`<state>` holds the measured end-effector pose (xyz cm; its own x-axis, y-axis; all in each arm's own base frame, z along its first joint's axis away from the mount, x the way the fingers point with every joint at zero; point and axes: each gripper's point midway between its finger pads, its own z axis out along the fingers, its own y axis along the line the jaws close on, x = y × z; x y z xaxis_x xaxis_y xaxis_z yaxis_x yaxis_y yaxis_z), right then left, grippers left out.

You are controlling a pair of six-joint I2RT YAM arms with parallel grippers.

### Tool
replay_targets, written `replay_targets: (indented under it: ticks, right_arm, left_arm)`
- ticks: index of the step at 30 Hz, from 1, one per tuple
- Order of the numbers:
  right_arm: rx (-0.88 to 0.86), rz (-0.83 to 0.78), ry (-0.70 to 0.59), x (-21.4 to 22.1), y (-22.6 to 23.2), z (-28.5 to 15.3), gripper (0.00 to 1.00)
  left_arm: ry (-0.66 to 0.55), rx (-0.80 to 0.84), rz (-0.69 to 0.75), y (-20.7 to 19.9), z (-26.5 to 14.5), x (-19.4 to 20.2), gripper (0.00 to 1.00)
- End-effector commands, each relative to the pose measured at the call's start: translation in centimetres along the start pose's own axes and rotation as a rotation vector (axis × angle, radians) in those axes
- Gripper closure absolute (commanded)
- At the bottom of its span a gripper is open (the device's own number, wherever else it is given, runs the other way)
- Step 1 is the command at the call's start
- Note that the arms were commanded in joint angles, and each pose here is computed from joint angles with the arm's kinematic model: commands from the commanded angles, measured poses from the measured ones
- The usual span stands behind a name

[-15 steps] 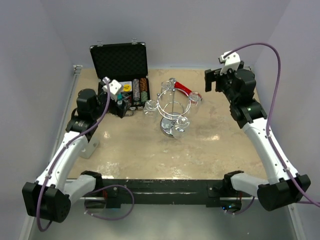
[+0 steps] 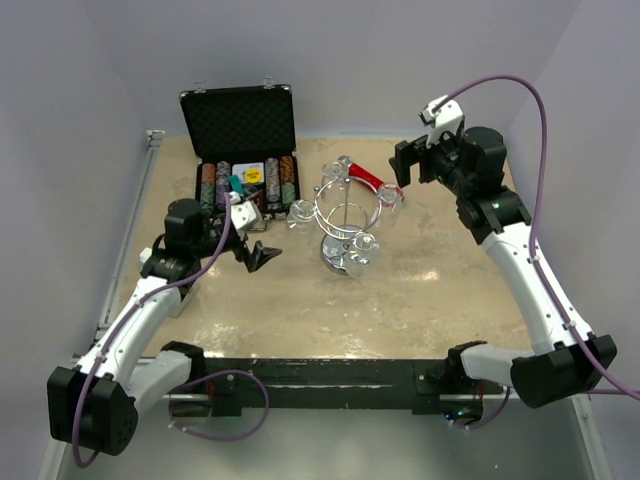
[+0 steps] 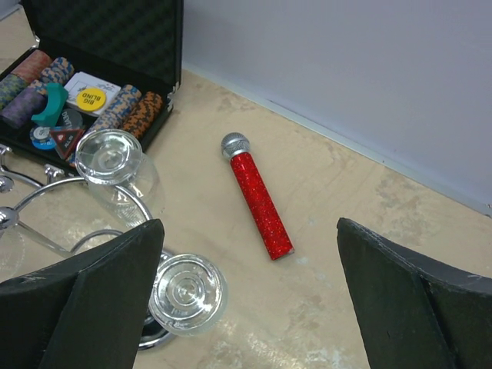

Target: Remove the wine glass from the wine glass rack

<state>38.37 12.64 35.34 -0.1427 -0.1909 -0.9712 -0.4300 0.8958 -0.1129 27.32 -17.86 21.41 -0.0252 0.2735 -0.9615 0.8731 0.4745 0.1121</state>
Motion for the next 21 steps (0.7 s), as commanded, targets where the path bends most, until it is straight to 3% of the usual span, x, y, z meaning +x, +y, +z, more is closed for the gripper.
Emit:
replay_targets:
  ticks: [1, 6, 11, 21]
  right_arm:
    - [-0.014, -0.004, -0.056, -2.8, 0.0, -0.3, 0.02]
    - [-0.005, -0.02, -0.022, -2.7, -0.4, 0.3, 0.02]
    - [0.009, -0.031, -0.005, -2.6, -0.9, 0.8, 0.02]
    - [0.012, -0.036, 0.007, -2.1, -0.9, 1.3, 0.02]
  left_arm:
    - [-0.174, 0.108, 0.123, -1.5, 0.6, -3.1, 0.0]
    - [-0.297, 0.127, 0.152, -1.5, 0.5, -6.5, 0.02]
    - [-0.333, 0.174, 0.082, -1.5, 1.2, -7.2, 0.11]
    - [-0.34, 0.214, 0.038, -1.2, 2.3, -7.8, 0.14]
